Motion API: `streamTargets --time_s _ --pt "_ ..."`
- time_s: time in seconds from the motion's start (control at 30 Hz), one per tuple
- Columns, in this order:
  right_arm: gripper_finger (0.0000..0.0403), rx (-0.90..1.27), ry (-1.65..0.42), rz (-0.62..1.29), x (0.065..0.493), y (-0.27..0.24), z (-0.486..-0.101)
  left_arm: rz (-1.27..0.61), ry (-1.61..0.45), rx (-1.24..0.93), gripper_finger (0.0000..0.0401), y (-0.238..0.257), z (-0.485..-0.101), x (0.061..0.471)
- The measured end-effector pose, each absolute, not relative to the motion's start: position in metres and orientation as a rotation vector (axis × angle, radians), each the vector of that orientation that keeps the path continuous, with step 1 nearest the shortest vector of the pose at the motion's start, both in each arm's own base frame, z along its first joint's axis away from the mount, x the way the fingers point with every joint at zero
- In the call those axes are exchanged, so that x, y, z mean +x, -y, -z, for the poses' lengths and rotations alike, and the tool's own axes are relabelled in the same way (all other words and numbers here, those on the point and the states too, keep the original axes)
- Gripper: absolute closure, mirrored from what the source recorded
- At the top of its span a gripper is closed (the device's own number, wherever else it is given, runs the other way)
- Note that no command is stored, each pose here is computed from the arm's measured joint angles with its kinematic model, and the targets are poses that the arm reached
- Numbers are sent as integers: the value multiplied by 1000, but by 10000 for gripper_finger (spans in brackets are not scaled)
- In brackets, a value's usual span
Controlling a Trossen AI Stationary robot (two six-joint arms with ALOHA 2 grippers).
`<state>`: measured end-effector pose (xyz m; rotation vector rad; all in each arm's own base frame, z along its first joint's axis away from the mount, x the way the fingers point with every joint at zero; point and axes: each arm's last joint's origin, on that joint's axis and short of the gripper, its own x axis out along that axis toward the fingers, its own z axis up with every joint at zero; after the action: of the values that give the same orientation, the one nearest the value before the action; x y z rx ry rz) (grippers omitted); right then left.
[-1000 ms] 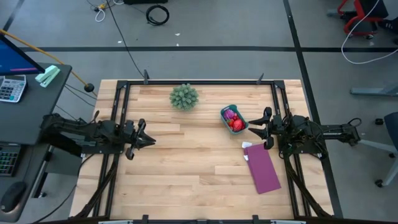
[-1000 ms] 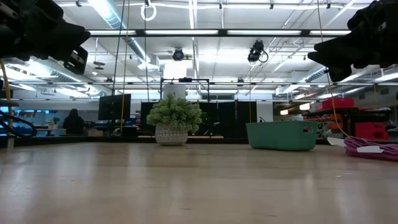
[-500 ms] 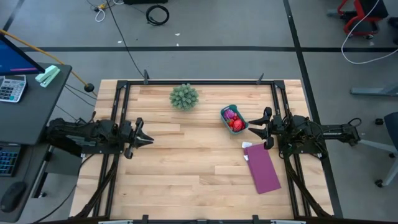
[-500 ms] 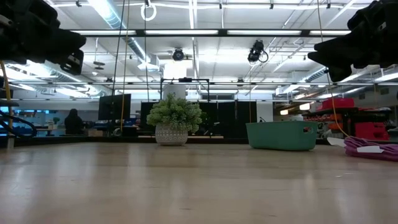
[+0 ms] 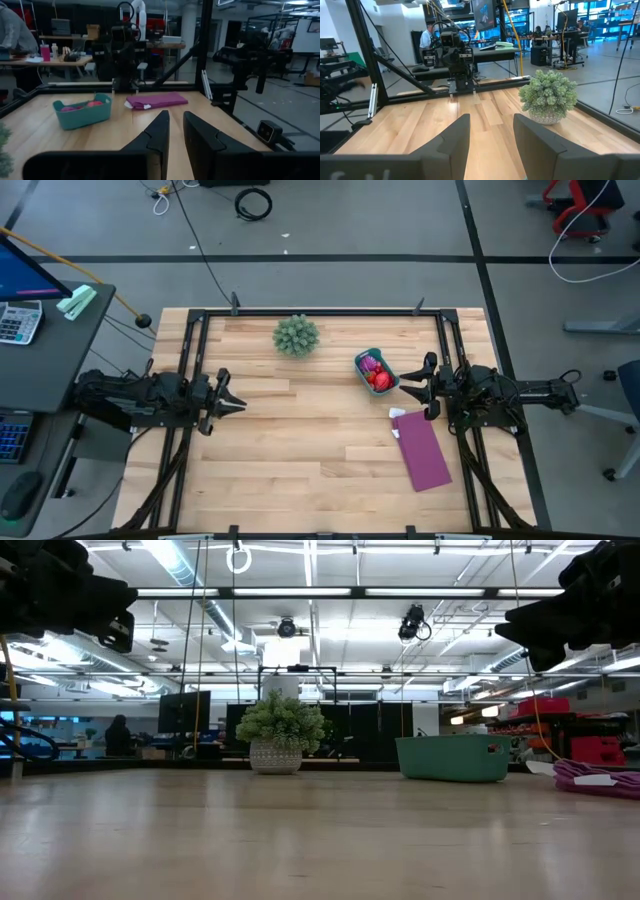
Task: Pick and placing Produce into tupperware
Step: Return to Home Position
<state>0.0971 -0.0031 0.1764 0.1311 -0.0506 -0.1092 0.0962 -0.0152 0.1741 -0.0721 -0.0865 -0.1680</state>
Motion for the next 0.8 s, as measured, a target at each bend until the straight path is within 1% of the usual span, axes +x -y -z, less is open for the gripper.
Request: streamTargets --time_s 0.23,0.57,0.8 --pt "243 131 51 109 97 3 -176 164 92 -73 348 15 -175 96" --pt "243 131 51 110 97 3 -176 163 98 -74 338 15 -175 96" --pt "243 131 51 109 97 3 -176 162 98 -74 344 15 -175 96"
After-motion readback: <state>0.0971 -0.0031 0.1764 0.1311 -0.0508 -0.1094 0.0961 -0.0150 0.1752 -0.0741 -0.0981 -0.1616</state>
